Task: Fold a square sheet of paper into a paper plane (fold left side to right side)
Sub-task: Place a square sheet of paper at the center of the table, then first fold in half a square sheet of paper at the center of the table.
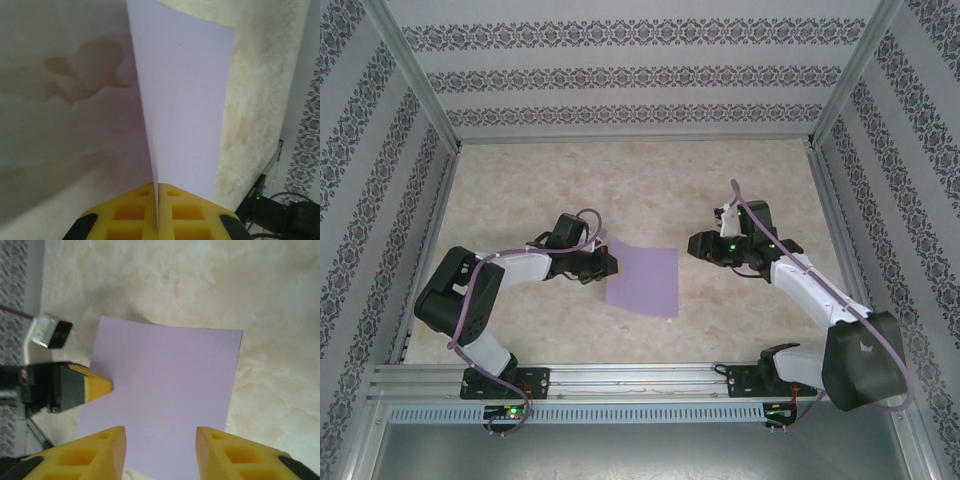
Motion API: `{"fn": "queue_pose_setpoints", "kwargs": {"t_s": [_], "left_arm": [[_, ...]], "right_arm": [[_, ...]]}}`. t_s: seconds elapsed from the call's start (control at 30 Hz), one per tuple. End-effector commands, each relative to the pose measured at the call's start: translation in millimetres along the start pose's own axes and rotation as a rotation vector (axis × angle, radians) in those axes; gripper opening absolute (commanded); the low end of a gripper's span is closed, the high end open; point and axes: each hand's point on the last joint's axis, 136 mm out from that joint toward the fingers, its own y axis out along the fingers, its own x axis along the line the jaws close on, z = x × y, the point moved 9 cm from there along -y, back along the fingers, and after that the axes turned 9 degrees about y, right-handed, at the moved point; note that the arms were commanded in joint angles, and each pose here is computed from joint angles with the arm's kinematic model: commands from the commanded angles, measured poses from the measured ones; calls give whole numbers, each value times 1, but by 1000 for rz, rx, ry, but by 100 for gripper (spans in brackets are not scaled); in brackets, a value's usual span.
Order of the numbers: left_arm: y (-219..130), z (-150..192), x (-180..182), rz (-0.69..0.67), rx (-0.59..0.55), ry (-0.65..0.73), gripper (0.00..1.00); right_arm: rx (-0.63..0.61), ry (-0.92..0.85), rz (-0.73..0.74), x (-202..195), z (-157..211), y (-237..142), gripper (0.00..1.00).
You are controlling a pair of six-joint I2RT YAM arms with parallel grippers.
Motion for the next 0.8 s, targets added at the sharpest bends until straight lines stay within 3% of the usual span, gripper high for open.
{"fn": "queue_pose_setpoints", "kwargs": {"t_s": [0.0,0.17,0.77], "left_arm": [[5,0,3,-68,26,7,0],[5,1,4,-90,29,-4,0],[-2,8,-3,-108,-40,-54,0]], "right_arm": [[12,41,7,-7,3,20,28],[92,79,51,-14,10,51,0],[201,148,197,-48,30,94,0]]}}
